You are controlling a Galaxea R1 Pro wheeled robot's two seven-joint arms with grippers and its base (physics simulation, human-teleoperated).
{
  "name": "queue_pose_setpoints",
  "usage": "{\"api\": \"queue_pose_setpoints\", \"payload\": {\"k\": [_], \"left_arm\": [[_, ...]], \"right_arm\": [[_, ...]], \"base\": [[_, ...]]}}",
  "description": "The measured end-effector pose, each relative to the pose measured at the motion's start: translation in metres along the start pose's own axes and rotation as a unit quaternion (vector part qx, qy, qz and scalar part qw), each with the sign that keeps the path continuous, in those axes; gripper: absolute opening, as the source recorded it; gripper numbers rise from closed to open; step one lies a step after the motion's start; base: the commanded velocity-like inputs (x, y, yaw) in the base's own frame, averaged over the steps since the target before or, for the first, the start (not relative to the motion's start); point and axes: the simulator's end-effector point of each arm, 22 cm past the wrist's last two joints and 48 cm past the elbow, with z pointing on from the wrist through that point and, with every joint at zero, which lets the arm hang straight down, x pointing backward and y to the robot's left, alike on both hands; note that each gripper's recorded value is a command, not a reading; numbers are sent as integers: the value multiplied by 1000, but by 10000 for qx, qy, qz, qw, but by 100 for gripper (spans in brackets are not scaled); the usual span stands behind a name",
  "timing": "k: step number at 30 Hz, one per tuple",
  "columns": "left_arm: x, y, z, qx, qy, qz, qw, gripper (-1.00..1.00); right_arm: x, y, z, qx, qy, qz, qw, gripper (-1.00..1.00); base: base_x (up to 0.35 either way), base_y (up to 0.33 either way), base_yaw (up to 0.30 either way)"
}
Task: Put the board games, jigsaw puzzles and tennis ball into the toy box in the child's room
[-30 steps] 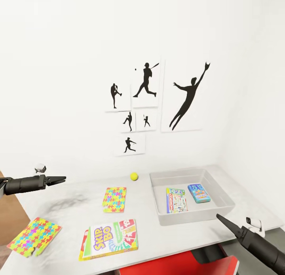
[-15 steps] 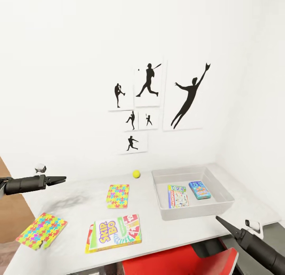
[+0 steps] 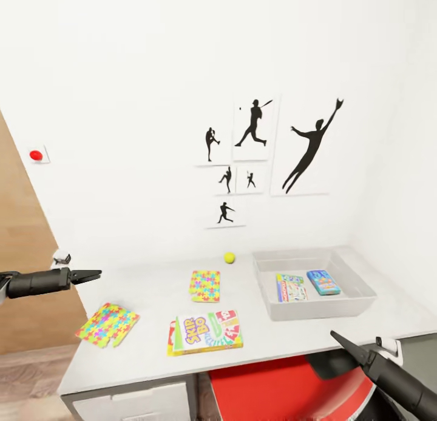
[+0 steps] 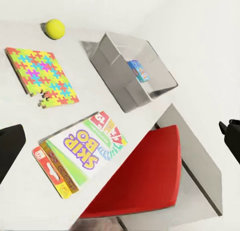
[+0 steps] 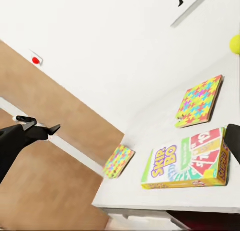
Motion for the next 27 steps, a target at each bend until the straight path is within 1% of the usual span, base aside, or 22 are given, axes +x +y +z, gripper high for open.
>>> {"api": "queue_pose_setpoints", "payload": {"k": [11, 21, 27], "left_arm": [[0, 0, 0, 1, 0, 3, 10000, 100], [0, 0, 0, -2, -1, 3, 10000, 100], [0, 0, -1, -1, -1, 3, 10000, 100]], "right_arm": [[-2, 1, 2, -14, -13, -16, 10000, 100], [-2, 1, 2, -10, -9, -22, 10000, 100], [-2, 1, 2, -13, -9, -24, 10000, 100]], "base": [[-206, 224, 25], [-142, 264, 7], [-61, 281, 167]]}}
